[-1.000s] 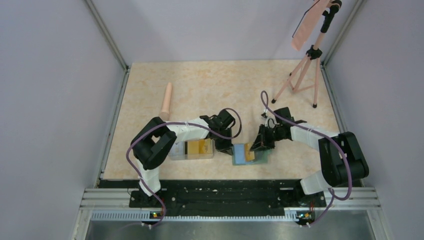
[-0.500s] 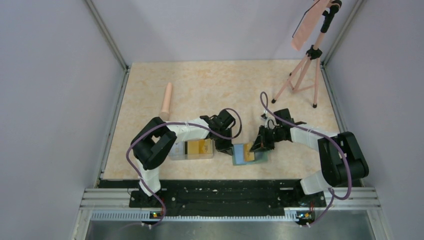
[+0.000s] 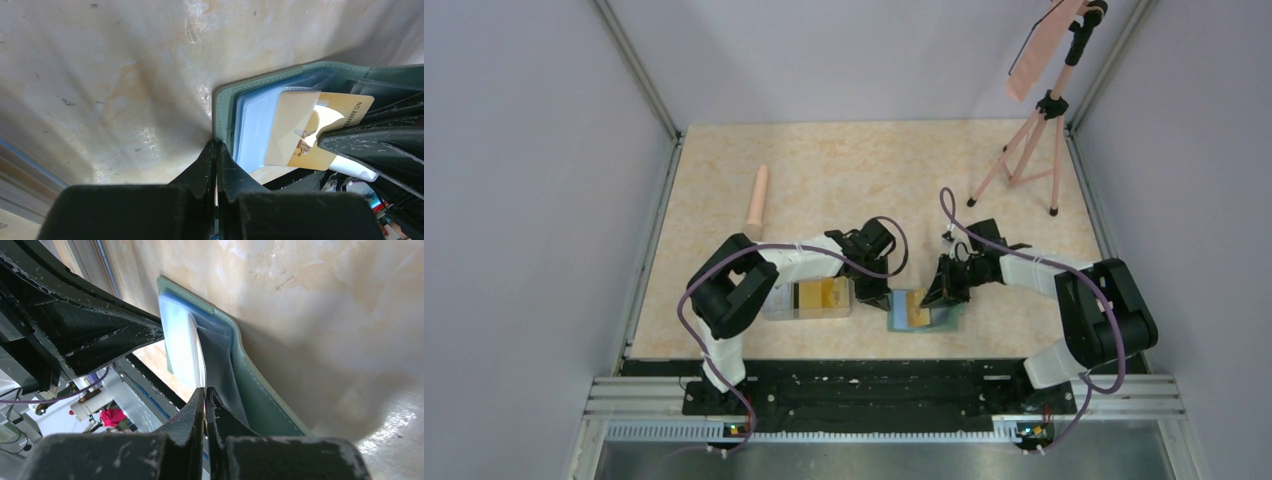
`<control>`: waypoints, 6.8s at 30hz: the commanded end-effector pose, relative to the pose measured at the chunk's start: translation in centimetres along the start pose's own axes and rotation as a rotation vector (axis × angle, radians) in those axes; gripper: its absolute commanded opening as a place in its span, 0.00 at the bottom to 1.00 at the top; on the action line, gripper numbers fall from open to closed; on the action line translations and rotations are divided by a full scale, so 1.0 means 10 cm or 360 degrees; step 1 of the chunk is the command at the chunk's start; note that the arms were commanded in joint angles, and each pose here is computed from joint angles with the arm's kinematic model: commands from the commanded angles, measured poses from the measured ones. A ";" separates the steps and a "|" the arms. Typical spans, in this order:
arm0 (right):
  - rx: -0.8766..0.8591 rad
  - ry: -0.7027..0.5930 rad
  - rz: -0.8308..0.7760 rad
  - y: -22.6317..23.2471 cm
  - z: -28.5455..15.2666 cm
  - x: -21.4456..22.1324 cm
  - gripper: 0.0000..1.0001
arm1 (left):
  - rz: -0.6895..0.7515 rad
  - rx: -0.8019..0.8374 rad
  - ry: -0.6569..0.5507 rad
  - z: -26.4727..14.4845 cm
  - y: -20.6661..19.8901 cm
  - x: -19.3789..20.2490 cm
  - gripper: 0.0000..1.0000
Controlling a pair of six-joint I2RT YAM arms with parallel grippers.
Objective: Put the credit cards into the card holder
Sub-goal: Insert the credit card into the card holder.
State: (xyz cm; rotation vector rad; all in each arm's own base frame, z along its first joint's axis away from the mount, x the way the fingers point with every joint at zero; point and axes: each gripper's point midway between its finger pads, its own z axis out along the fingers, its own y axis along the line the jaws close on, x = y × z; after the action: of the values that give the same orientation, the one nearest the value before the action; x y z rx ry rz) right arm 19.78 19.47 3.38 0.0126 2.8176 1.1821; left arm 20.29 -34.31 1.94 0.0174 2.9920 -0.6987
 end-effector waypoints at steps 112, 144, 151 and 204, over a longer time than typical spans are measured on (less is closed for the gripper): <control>0.0236 0.0167 -0.0002 0.38 0.29 0.12 0.19 | 0.0041 -0.0145 0.0061 0.09 0.09 0.16 0.00; 0.0490 0.0128 -0.0184 -0.04 0.15 0.26 0.03 | 0.0074 0.0257 -0.0082 -0.12 -0.30 0.11 0.26; 0.0535 0.0146 -0.0165 -0.11 0.17 0.28 0.00 | 0.0055 0.0067 -0.0061 -0.04 -0.10 0.13 0.25; 0.0438 -0.0083 -0.0306 0.37 -0.15 -0.05 0.13 | 0.0252 -0.0258 -0.0170 -0.47 -0.19 0.04 0.00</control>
State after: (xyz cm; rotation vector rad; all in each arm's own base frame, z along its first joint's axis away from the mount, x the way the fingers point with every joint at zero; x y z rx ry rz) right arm 18.39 20.14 4.13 -0.1743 2.9499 0.7136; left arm 18.65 -35.79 5.46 0.2177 2.9316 -0.5393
